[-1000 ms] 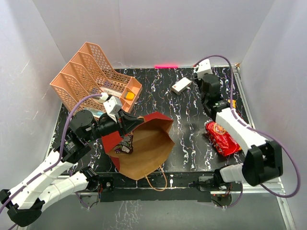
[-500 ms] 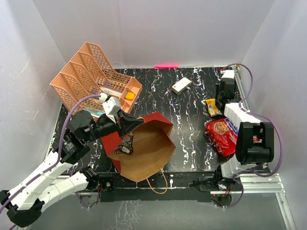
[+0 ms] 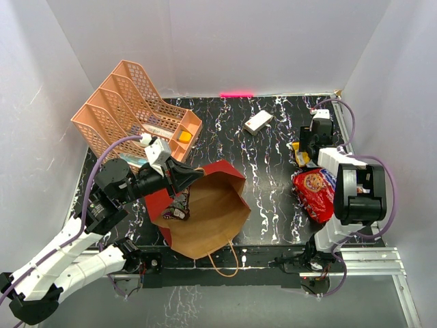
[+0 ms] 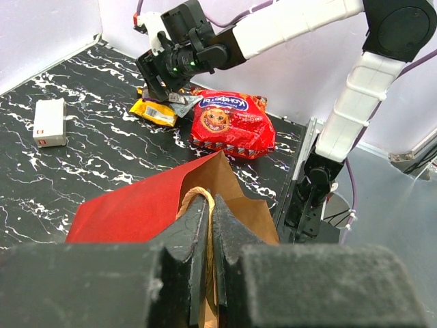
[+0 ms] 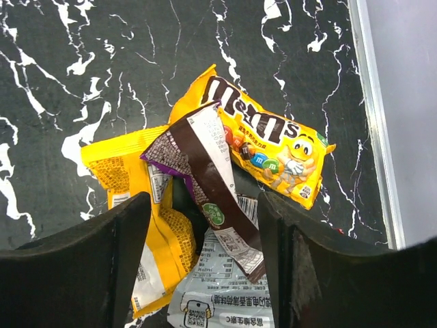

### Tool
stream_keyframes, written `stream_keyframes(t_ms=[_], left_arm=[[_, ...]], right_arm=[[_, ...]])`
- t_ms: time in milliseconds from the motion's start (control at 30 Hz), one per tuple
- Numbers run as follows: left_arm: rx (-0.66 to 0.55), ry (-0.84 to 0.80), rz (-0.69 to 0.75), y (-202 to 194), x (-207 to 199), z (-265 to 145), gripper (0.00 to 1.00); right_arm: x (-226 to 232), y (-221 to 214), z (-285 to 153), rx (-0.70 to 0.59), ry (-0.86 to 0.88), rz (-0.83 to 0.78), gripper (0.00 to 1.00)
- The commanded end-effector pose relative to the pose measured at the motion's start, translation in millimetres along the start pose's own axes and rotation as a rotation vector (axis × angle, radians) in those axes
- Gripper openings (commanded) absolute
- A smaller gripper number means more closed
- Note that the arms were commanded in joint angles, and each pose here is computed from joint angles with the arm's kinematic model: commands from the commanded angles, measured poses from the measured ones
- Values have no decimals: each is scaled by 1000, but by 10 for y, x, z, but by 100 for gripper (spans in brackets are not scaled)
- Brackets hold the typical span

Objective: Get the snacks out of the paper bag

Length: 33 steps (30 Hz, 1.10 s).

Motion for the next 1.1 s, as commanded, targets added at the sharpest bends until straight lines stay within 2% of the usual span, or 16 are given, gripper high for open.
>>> stream_keyframes(t_ms=[0, 200, 333, 500, 633, 800, 1067], left_arm=[[-18, -30, 15, 65, -70, -13, 2], [-8, -20, 10, 32, -46, -11, 2], [-3, -7, 6, 17, -22, -2, 2], [1, 15, -1, -2, 16, -4, 2], [-8, 24, -10, -6, 42, 18, 2], [-41, 29, -11, 82, 27, 11, 2], [-111, -8, 10, 276, -81, -26, 2]], right_arm=[[-143, 427, -242, -145, -16, 28, 68], [-227, 852, -818, -335, 33, 81, 70], [29, 1057, -1318, -538, 208, 93, 70], [692, 1066, -1792, -656, 509, 74, 71], [1193, 866, -2122, -696, 716, -36, 72], [1226, 798, -2405, -749, 736, -169, 74], [1212, 1101, -3356, -1056, 894, -404, 74]])
Point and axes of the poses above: each gripper's point midway between its finger pads, its own z axis out along the fingers, its own x axis along the line the jaws close on, y = z × x, the point moved 2 cm from there along -z, back along the fingers, and after that the axes turned 11 degrees about -z, right-handed, at the moved point
